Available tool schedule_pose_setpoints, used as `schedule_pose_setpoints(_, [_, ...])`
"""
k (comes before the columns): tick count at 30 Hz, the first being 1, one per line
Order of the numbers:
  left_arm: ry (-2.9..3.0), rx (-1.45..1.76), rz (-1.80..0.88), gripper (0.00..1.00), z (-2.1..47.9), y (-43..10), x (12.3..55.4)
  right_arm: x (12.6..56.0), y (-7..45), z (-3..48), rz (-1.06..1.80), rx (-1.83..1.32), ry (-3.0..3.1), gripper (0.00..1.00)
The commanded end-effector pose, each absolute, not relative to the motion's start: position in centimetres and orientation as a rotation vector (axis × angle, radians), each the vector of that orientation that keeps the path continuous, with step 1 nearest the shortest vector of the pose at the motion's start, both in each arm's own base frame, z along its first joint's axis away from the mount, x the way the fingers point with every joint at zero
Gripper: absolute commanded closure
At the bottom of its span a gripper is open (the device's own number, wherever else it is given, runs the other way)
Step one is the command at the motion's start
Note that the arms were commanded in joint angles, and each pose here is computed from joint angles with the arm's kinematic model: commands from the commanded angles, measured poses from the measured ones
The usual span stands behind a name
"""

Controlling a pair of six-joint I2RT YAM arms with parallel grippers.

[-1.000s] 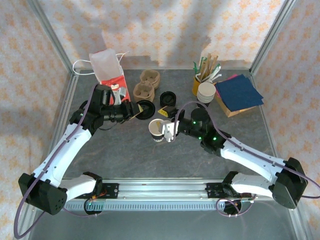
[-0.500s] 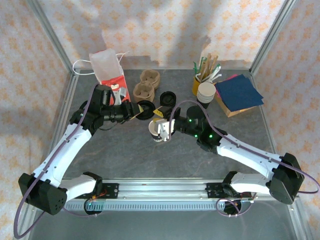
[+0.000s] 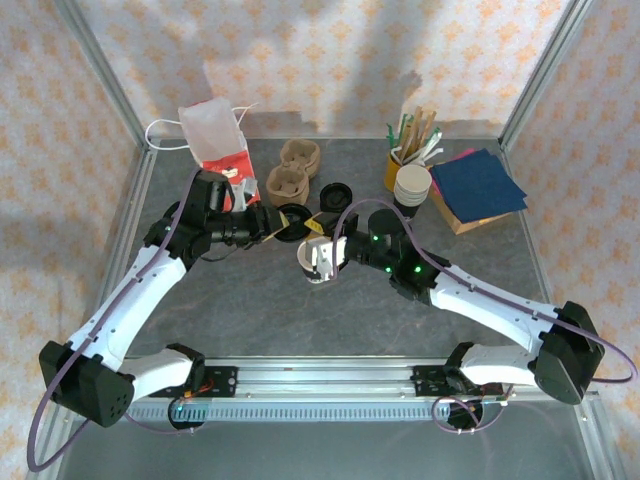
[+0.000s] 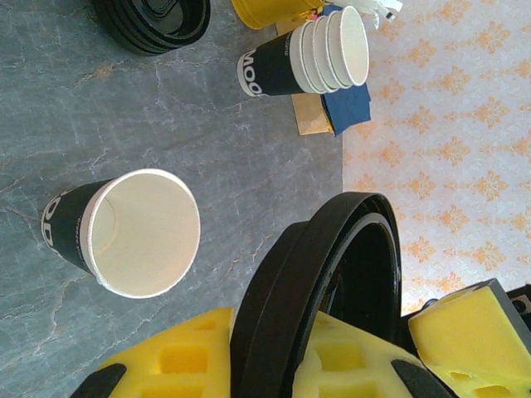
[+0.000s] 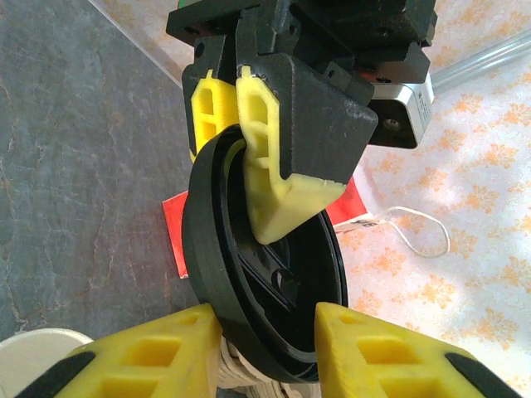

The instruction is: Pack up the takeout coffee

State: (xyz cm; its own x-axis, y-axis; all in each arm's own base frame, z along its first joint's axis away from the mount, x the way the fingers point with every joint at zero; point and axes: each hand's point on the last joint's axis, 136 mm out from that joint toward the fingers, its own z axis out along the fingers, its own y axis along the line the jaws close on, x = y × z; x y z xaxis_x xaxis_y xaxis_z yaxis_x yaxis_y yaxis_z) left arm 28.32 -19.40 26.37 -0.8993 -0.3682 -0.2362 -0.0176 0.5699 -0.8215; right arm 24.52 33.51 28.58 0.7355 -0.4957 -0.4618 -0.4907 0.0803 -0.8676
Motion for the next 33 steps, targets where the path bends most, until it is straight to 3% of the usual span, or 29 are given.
schedule_pose_setpoints(1, [2.456, -0.358, -1.352, 0.91, 26.8, -20.5, 27.4, 24.9, 33.7, 30.5, -0.043, -1.509, 0.802, 0.71])
schedule_pose_setpoints(6, [2.442, -0.343, -1.371, 0.88, 27.1, -20.6, 27.4, 25.1, 33.8, 30.6, -0.05, -1.517, 0.807, 0.91])
schedule_pose_setpoints(12, [2.369, -0.279, -1.383, 0.38, 28.7, -20.7, 27.6, 25.3, 33.8, 30.2, 0.001, -1.516, 0.884, 0.97])
schedule_pose_setpoints(16, [2.304, -0.276, -1.198, 0.21, 30.0, -18.3, 28.8, 25.1, 33.5, 30.5, 0.068, -1.471, 0.964, 0.98])
schedule_pose_setpoints(24, [2.133, -0.46, -0.558, 0.16, 32.5, -9.0, 30.3, 23.0, 32.5, 31.3, 0.325, -1.36, 1.14, 1.0])
schedule_pose_setpoints(28, [1.969, -0.53, -0.447, 0.16, 34.3, -6.0, 30.1, 24.8, 31.9, 33.2, 0.488, -1.09, 1.419, 1.0])
schedule_pose_setpoints(33, [1.832, -0.55, -0.502, 0.17, 34.9, -5.6, 30.0, 24.9, 32.6, 33.6, 0.753, -0.908, 1.655, 1.0])
